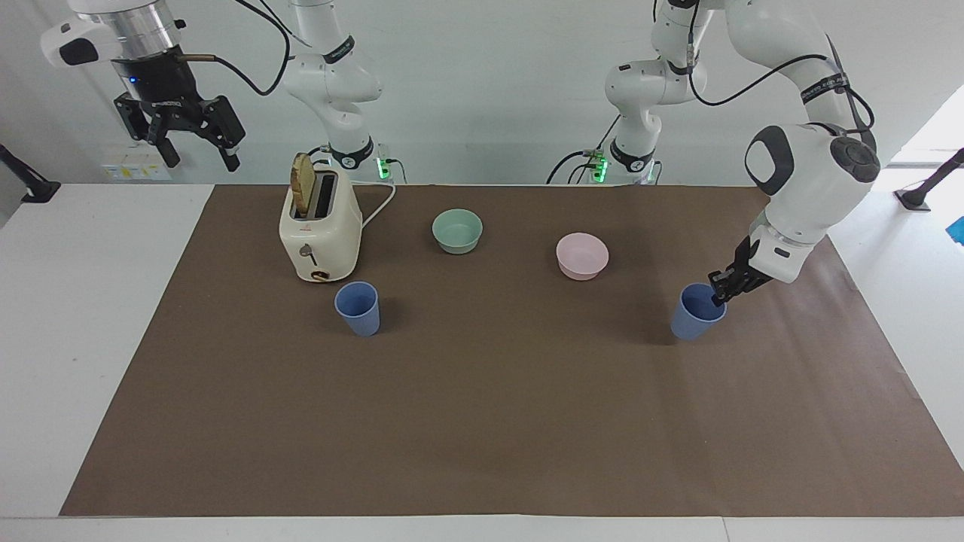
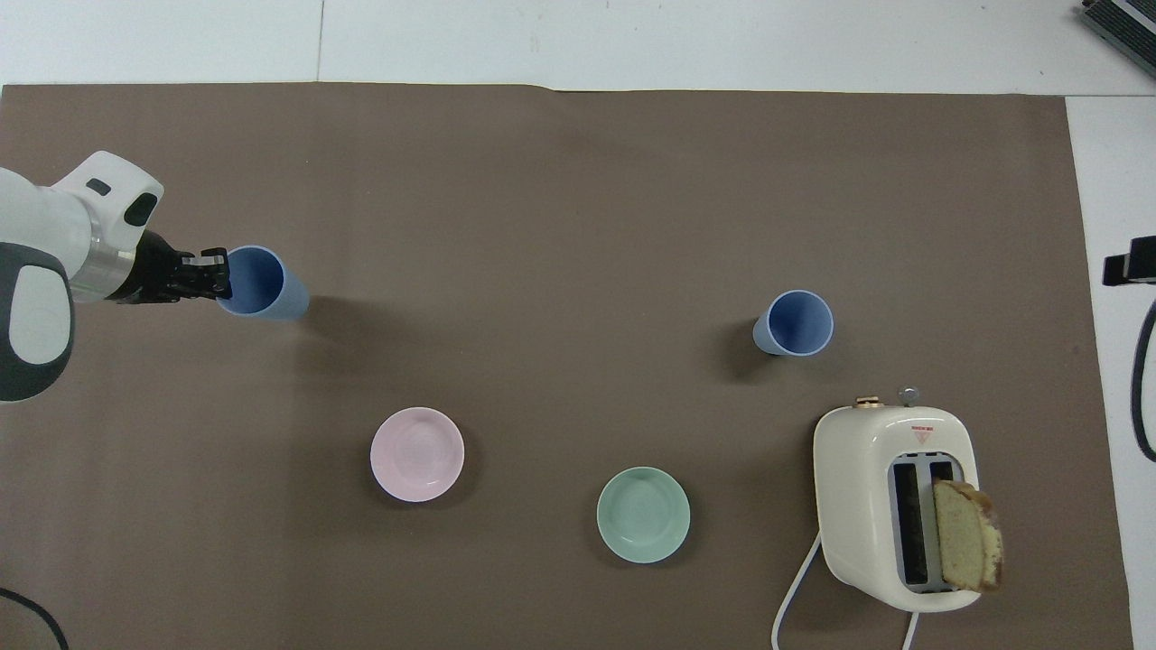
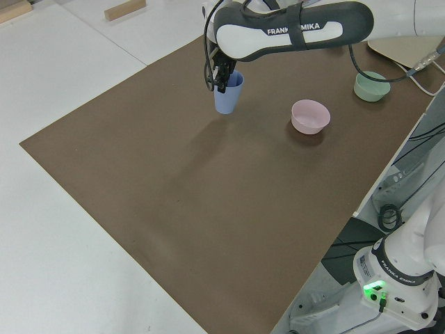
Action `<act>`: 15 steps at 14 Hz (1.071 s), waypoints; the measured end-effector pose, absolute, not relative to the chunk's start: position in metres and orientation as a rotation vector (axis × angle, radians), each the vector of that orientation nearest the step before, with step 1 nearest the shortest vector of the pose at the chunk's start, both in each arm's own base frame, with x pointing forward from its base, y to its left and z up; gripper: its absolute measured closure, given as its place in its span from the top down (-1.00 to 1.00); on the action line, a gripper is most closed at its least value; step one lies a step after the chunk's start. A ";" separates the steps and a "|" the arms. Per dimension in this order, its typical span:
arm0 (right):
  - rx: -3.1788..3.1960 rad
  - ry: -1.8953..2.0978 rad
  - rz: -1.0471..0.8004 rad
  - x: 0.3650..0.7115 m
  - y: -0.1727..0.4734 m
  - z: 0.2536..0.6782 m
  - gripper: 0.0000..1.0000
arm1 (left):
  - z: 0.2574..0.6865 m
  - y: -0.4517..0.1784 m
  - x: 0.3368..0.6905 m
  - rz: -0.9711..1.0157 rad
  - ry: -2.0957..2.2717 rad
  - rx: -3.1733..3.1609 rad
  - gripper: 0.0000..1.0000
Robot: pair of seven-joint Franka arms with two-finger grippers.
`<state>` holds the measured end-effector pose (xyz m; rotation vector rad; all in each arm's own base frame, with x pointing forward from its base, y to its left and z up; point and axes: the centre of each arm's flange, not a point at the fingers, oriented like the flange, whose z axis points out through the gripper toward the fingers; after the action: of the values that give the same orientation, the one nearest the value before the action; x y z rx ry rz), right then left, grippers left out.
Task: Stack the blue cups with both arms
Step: 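Slide the blue cup with the left gripper toward the table's middle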
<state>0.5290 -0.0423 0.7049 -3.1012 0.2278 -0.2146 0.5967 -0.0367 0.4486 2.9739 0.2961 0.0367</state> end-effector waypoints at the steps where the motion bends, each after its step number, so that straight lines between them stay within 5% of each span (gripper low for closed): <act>1: -3.101 0.229 -0.215 0.529 -0.043 0.705 1.00 | 0.455 -0.058 0.596 0.041 0.335 2.953 -0.90; 8: -3.101 0.229 -0.215 0.529 -0.043 0.705 1.00 | 0.468 -0.236 0.558 0.020 0.464 2.900 -0.90; 15: -3.101 0.229 -0.210 0.529 -0.043 0.705 1.00 | 0.438 -0.311 0.539 0.019 0.422 2.890 -0.90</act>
<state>0.5287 -0.0426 0.7046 -3.1015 0.2288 -0.2102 0.5387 -0.3107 0.4376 2.8903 0.4218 0.0189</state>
